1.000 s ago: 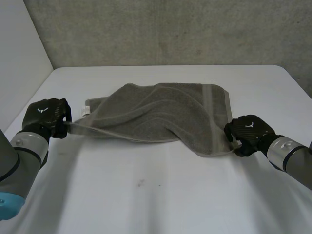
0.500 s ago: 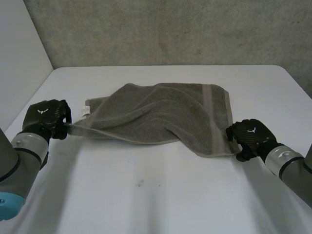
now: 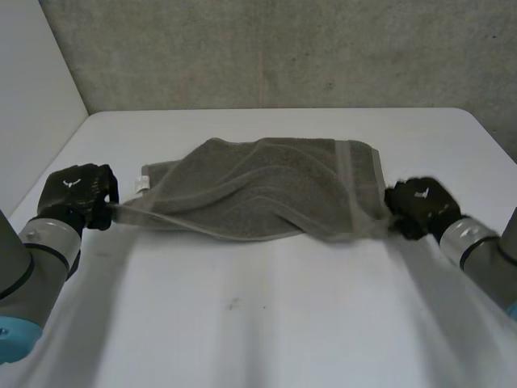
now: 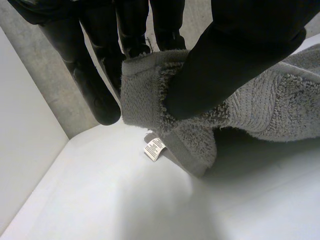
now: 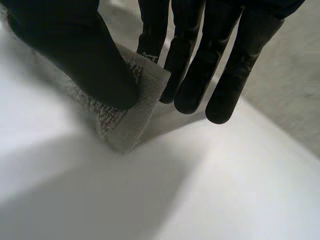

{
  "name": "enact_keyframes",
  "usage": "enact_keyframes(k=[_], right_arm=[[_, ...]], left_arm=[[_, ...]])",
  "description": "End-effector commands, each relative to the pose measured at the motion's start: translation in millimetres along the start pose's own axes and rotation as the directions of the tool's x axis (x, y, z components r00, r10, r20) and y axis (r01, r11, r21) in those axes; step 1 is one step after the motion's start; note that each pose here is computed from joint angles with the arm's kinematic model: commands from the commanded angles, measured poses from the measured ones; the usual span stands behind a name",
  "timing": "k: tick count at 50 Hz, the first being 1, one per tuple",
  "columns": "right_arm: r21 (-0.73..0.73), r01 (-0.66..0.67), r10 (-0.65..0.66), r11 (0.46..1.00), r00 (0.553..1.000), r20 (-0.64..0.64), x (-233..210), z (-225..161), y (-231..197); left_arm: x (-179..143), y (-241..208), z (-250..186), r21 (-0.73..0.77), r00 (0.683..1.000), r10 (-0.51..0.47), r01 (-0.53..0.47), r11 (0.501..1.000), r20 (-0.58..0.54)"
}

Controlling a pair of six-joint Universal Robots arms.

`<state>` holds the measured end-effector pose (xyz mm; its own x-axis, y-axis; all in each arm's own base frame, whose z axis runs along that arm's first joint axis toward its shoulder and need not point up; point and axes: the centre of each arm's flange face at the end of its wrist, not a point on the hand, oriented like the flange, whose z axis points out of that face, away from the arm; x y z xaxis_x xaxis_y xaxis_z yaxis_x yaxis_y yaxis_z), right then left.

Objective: Fold the laundry

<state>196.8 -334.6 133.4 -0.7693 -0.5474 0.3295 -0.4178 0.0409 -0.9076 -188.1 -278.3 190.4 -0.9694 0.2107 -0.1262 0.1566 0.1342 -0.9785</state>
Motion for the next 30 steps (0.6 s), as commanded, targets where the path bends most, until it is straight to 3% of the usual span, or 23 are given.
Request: enact_keyframes(k=[1,6,11,13,19,23,30], right_arm=[[0.082,0.015,-0.007,0.997,0.995,-0.098,31,-17,-55],[-0.004,0.018,-0.019,1.0,0.991,-0.129,57,-44,-69],[-0.104,0.099,-0.116,0.99,0.977,-0.179,82,-81,-85],[-0.212,0.169,-0.202,0.962,0.969,-0.145,87,-95,-78],[-0.375,0.269,-0.284,0.887,0.959,0.016,75,-118,-64],[-0.407,0.294,-0.29,0.865,0.954,0.071,66,-128,-59],[-0.362,0.305,-0.319,0.881,0.947,0.022,69,-116,-50]], left_arm=[[0,-6,-7,-0.047,1.0,0.009,-0.009,0.999,-0.008],[-2,-22,-29,-0.128,0.999,0.049,-0.052,0.99,-0.023],[-4,-31,-55,-0.215,0.989,0.138,-0.146,0.966,-0.052],[-6,-40,-73,-0.231,0.982,0.179,-0.19,0.954,-0.066],[-5,-41,-97,-0.276,0.969,0.223,-0.243,0.93,-0.103],[-2,-33,-111,-0.32,0.951,0.269,-0.305,0.897,-0.152],[1,-14,-91,-0.341,0.951,0.261,-0.303,0.89,-0.162]])
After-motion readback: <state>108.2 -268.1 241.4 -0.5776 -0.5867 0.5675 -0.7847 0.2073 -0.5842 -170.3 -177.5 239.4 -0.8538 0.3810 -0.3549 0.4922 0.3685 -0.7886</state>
